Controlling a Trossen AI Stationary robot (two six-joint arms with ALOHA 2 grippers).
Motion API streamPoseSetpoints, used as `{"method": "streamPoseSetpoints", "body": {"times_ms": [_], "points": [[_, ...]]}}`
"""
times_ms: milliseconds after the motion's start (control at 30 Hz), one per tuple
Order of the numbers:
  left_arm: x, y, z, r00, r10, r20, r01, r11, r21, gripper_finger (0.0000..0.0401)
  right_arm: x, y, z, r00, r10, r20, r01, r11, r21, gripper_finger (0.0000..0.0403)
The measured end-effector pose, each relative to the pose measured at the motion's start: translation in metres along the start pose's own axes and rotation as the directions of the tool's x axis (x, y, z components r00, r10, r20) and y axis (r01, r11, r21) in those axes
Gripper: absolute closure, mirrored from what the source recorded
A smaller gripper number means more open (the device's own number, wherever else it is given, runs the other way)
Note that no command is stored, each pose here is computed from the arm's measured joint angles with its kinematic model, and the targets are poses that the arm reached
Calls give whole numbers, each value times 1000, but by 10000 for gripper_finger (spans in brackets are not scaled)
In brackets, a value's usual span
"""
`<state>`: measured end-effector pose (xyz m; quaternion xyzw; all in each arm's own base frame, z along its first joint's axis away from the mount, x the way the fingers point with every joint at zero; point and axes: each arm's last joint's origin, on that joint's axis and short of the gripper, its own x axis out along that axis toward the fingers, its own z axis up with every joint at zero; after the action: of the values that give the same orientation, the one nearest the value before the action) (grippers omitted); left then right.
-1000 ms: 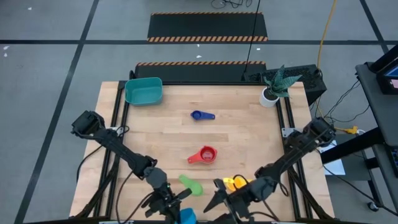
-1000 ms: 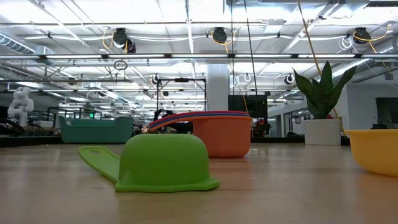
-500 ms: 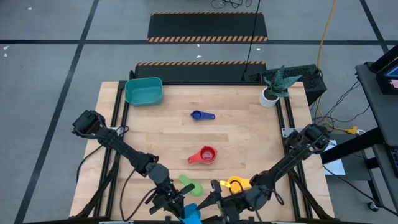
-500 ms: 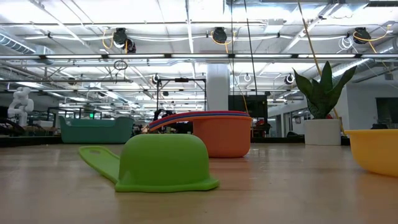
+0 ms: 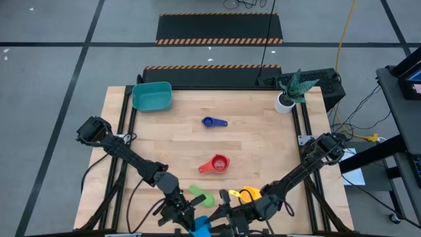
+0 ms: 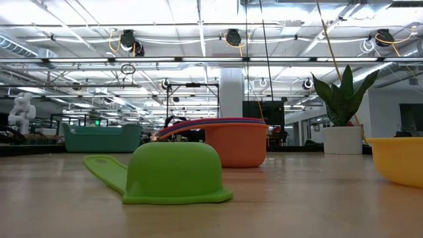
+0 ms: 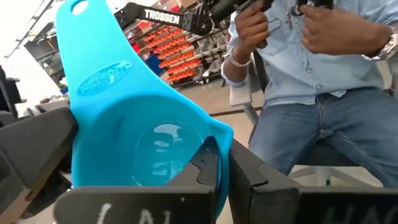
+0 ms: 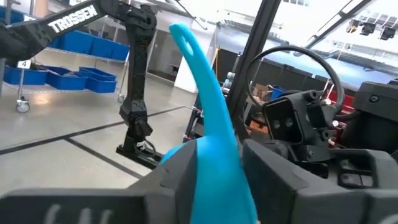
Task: Nest measuring cups in basket
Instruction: Stack the light blue measuring cup on top of the red measuring cup
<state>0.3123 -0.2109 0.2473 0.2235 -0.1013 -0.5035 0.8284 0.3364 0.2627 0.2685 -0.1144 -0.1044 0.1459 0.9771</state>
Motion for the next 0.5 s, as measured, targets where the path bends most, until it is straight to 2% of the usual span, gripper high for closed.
{"method": "streamPoseSetpoints", "body": {"times_ms": [167,300,500], "points": [[0,-1,0,1000,-4,3,4,1000,-25,378,0,-1,0,1000,-3,1,3,1000,0,330],[1,-2,0,1000,-11,-5,11,996,-94,366,0,0,0,1000,25,9,-25,1000,0,344],[0,-2,-3,1000,-21,-23,18,992,-127,388,1,-1,-1,1000,23,2,-23,1000,-4,372]]}}
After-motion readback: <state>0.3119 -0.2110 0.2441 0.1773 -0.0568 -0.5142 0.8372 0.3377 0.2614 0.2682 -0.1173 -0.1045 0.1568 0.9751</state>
